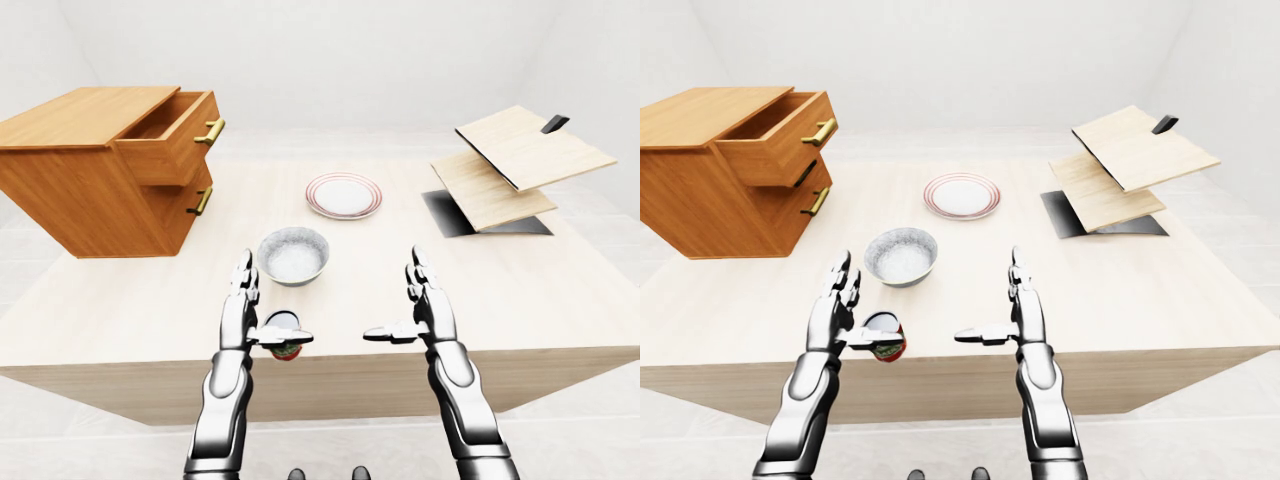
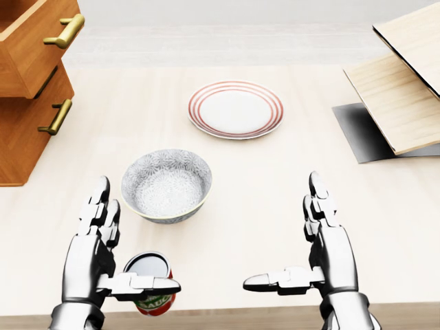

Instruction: Close the top drawer of the cabinet.

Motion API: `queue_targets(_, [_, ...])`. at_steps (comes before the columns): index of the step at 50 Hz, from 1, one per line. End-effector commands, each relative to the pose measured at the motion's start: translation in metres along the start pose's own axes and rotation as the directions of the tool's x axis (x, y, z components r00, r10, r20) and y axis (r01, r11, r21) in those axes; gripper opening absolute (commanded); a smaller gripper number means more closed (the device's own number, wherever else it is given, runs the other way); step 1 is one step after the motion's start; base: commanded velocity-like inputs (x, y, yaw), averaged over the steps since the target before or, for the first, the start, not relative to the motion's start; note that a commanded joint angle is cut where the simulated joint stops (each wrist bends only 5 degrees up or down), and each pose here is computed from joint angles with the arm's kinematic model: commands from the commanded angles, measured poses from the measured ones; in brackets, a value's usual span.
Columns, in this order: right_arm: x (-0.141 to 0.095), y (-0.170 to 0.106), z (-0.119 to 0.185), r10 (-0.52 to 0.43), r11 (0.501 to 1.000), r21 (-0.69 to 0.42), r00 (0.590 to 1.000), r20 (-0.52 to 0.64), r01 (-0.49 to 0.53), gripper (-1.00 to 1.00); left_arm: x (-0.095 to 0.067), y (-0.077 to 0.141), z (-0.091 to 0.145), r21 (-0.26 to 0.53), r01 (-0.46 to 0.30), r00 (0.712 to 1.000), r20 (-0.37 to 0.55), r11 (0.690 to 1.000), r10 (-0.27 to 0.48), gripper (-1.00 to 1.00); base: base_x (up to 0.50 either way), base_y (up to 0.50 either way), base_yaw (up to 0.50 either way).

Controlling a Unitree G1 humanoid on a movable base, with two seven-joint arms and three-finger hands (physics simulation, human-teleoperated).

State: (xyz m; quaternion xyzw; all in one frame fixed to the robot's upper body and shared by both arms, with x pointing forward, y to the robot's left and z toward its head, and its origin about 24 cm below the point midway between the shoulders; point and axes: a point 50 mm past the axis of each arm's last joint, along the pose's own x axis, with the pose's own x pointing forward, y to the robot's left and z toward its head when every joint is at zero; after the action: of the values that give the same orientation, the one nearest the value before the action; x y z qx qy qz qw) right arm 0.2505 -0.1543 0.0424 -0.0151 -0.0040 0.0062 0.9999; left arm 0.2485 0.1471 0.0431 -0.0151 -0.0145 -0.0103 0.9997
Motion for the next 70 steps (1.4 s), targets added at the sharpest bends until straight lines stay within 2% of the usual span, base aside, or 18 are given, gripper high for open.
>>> queue_targets(1, [0.004, -0.007, -0.003, -0.03, 0.999, 0.034, 0.999, -0.019, 0.03, 1.0, 0.005, 0.011, -0.003, 0.031, -0.007, 1.0, -0.028, 0.999, 0.008, 1.0, 0.0, 0.0, 0.0])
queue_targets(3, [0.003, -0.006, -0.004, -0.025, 0.999, 0.035, 0.999, -0.022, 0.025, 1.0, 0.005, 0.014, -0.003, 0.108, -0.043, 0.999, -0.012, 0.993, 0.044, 1.0, 0.0, 0.0, 0.0])
queue_targets(5, [0.003, -0.005, -0.004, -0.024, 0.999, 0.037, 1.0, -0.02, 0.024, 1.0, 0.002, 0.006, 0.0, 0.111, 0.003, 1.0, 0.005, 0.994, -0.004, 1.0, 0.0, 0.0, 0.0])
queue_targets(8, [0.0, -0.003, 0.008, -0.004, 0.998, 0.06, 0.999, 0.042, 0.002, 1.0, 0.0, 0.01, 0.006, 0.171, -0.052, 0.998, 0.039, 0.984, 0.046, 1.0, 0.0, 0.0, 0.0])
queue_targets(9, [-0.002, -0.002, 0.013, -0.001, 0.998, 0.064, 0.998, 0.065, -0.003, 1.0, -0.004, 0.004, 0.014, 0.095, 0.001, 0.998, 0.067, 0.995, -0.007, 1.0, 0.0, 0.0, 0.0])
queue_targets(13, [-0.004, -0.001, 0.021, 0.005, 0.999, 0.053, 0.996, 0.084, -0.01, 1.0, -0.006, 0.016, 0.026, 0.037, -0.061, 0.991, 0.118, 0.997, 0.056, 1.0, 0.0, 0.0, 0.0])
queue_targets(15, [-0.003, -0.006, 0.032, -0.016, 0.992, 0.123, 0.995, 0.101, 0.003, 1.0, -0.009, 0.016, 0.035, 0.036, -0.059, 0.988, 0.142, 0.998, 0.054, 1.0, 0.0, 0.0, 0.0])
queue_targets(18, [-0.005, -0.008, 0.047, -0.023, 0.995, 0.101, 0.989, 0.148, 0.008, 1.0, -0.007, 0.015, 0.044, 0.044, -0.06, 0.984, 0.173, 0.997, 0.051, 1.0, 0.0, 0.0, 0.0])
queue_targets(19, [-0.005, -0.01, 0.058, -0.026, 0.993, 0.114, 0.98, 0.195, 0.004, 1.0, -0.012, 0.012, 0.058, 0.007, -0.01, 0.973, 0.23, 1.0, 0.009, 1.0, 0.0, 0.0, 0.0])
queue_targets(21, [-0.008, -0.012, 0.07, -0.031, 0.993, 0.118, 0.969, 0.247, 0.002, 1.0, -0.018, 0.016, 0.074, 0.013, -0.039, 0.959, 0.282, 0.999, 0.033, 1.0, 0.0, 0.0, 0.0])
queue_targets(26, [-0.014, -0.014, 0.096, -0.037, 0.994, 0.109, 0.933, 0.358, -0.003, 1.0, -0.022, 0.016, 0.087, 0.033, -0.03, 0.955, 0.295, 0.999, 0.019, 1.0, 0.0, 0.0, 0.0])
queue_targets(31, [-0.026, -0.013, 0.128, -0.036, 0.996, 0.094, 0.87, 0.492, -0.012, 1.0, -0.026, 0.017, 0.111, 0.026, -0.035, 0.915, 0.403, 0.999, 0.022, 1.0, 0.0, 0.0, 0.0])
queue_targets(34, [-0.027, -0.01, 0.129, -0.021, 0.998, 0.057, 0.869, 0.495, -0.009, 1.0, -0.025, 0.019, 0.113, 0.033, -0.057, 0.912, 0.409, 0.998, 0.039, 1.0, 0.0, 0.0, 0.0])
queue_targets(41, [-0.035, -0.011, 0.15, -0.042, 0.995, 0.096, 0.809, 0.586, -0.018, 1.0, -0.033, 0.022, 0.139, 0.021, -0.069, 0.852, 0.521, 0.997, 0.048, 1.0, 0.0, 0.0, 0.0])
queue_targets(48, [-0.042, -0.014, 0.166, -0.052, 0.994, 0.103, 0.76, 0.648, -0.02, 1.0, -0.038, 0.02, 0.148, 0.017, -0.065, 0.828, 0.558, 0.998, 0.044, 1.0, 0.0, 0.0, 0.0])
queue_targets(61, [-0.062, -0.012, 0.191, -0.045, 0.995, 0.091, 0.66, 0.75, -0.035, 1.0, -0.066, 0.009, 0.185, 0.052, -0.06, 0.7, 0.714, 0.997, 0.005, 1.0, 0.0, 0.0, 0.0])
queue_targets(67, [-0.067, -0.01, 0.199, -0.036, 0.996, 0.076, 0.621, 0.783, -0.038, 1.0, -0.064, 0.011, 0.186, 0.078, -0.075, 0.696, 0.718, 0.994, -0.004, 1.0, 0.0, 0.0, 0.0])
queue_targets(70, [-0.067, -0.013, 0.202, -0.046, 0.996, 0.081, 0.608, 0.793, -0.029, 1.0, -0.068, 0.014, 0.194, 0.067, -0.081, 0.663, 0.749, 0.994, 0.004, 1.0, 0.0, 0.0, 0.0])
